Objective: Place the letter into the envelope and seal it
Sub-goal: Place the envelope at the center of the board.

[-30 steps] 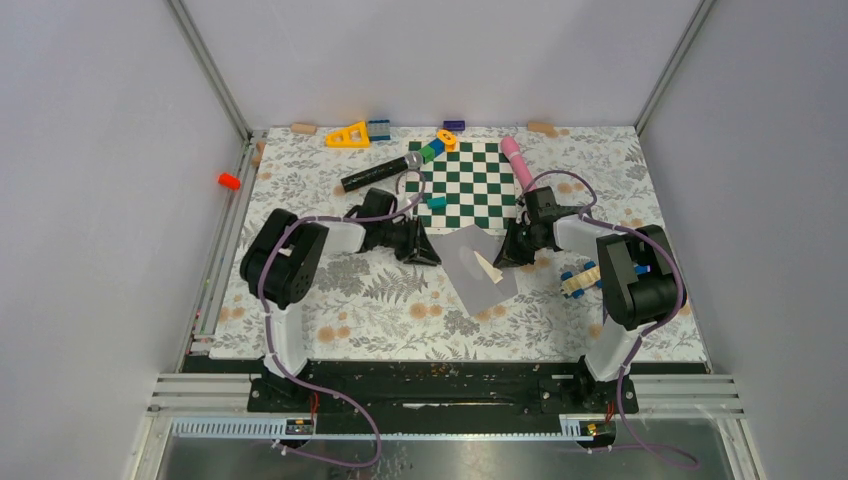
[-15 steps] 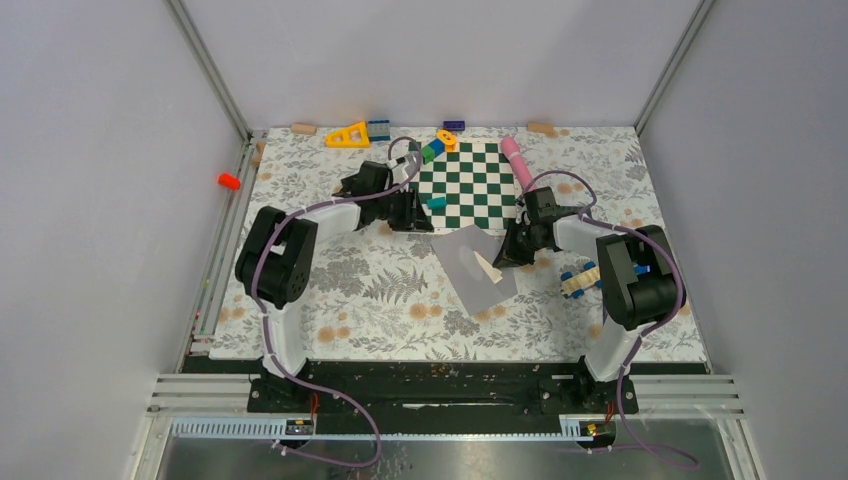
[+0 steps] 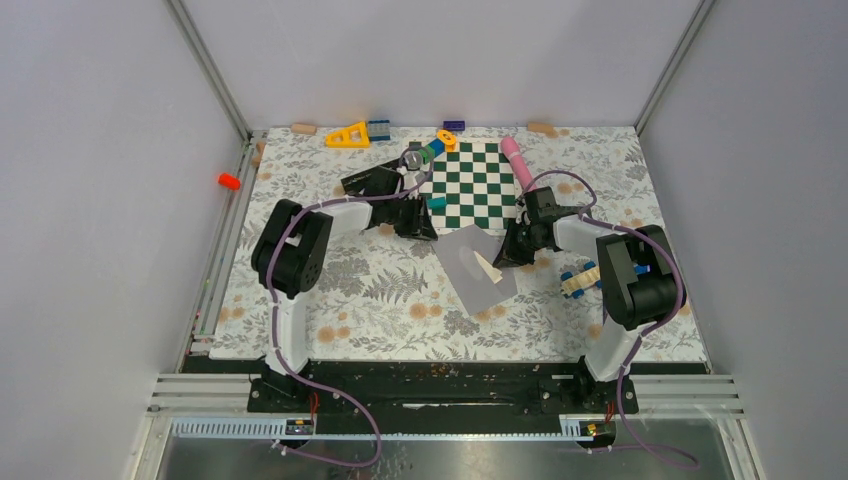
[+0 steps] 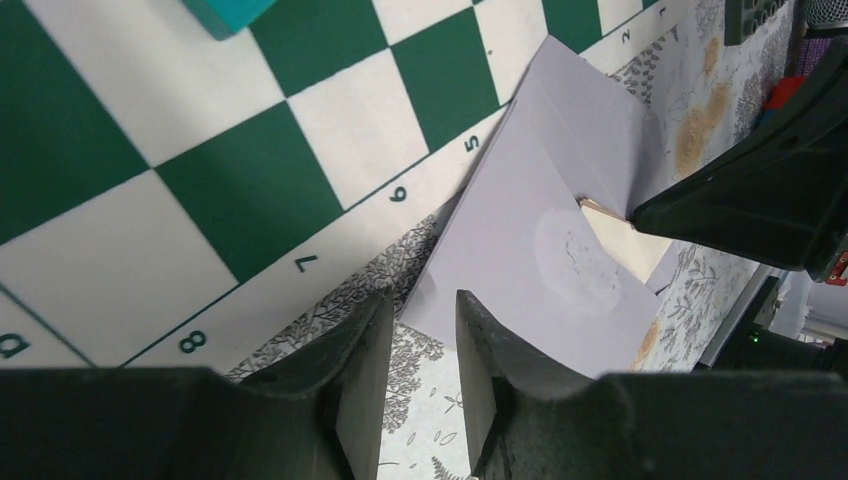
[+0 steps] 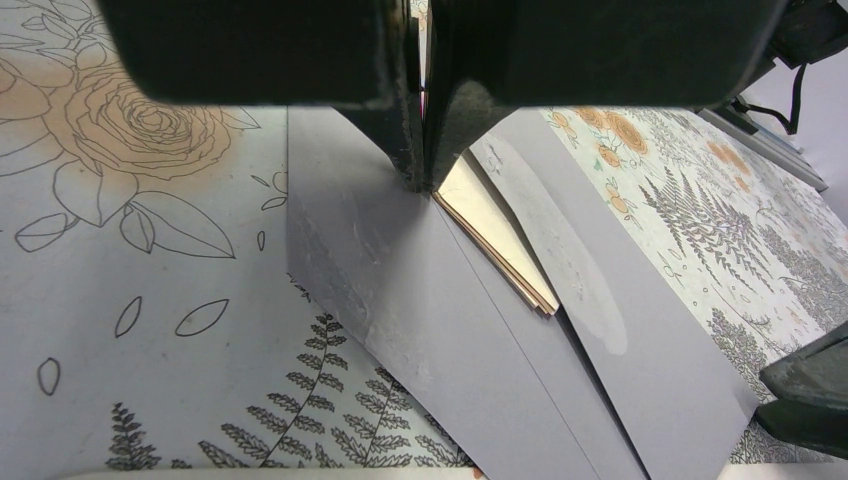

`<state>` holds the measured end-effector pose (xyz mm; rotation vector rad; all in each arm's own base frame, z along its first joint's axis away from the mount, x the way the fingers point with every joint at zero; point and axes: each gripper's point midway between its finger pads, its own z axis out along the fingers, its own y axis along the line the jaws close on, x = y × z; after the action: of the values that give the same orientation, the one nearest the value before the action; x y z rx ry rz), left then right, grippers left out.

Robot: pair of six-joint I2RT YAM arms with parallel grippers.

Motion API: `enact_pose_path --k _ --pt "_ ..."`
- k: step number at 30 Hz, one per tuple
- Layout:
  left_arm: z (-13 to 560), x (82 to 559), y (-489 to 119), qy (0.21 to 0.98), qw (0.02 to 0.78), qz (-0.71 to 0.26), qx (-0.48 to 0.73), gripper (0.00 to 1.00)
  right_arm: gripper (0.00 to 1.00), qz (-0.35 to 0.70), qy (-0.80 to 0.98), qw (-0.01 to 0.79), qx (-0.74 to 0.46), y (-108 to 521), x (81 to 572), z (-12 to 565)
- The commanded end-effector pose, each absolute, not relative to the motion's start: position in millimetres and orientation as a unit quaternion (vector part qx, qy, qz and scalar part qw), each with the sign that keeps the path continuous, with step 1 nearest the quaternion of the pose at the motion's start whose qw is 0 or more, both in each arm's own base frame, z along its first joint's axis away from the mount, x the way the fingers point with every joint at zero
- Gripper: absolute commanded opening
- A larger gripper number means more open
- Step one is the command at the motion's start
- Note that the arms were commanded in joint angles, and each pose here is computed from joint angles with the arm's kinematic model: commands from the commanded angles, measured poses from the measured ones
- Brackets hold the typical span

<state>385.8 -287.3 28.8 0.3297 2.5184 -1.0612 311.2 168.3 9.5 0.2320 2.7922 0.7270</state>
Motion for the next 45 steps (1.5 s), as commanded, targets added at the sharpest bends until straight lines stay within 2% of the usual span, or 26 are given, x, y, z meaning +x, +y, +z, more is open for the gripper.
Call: enact_pose_path --k 1,18,26,27,30,33,36,45 --pt "33 386 -296 0.889 0.198 -0.391 0.134 0.33 0.00 0.244 0.959 0.124 0.080 167 312 5" --pt "14 354 -298 0.893 0.149 -0.400 0.140 0.33 0.00 0.233 0.959 0.136 0.087 163 318 6" --pt "7 339 -293 0.898 0.136 -0.395 0.139 0.33 0.00 0.265 0.951 0.143 0.073 172 325 25" --pt "7 339 -293 0.898 0.136 -0.394 0.140 0.33 0.03 0.272 0.950 0.140 0.067 174 326 30" --pt "7 338 -291 0.900 0.135 -0.391 0.139 0.33 0.32 0.269 0.951 0.142 0.055 172 326 41" --pt "7 337 -290 0.900 0.134 -0.391 0.138 0.33 0.45 0.261 0.953 0.148 0.050 166 324 46" --pt "6 336 -290 0.900 0.133 -0.391 0.137 0.33 0.48 0.258 0.955 0.144 0.034 162 319 49" --pt "6 333 -289 0.901 0.130 -0.392 0.135 0.33 0.48 0.263 0.961 0.087 0.007 160 297 31"
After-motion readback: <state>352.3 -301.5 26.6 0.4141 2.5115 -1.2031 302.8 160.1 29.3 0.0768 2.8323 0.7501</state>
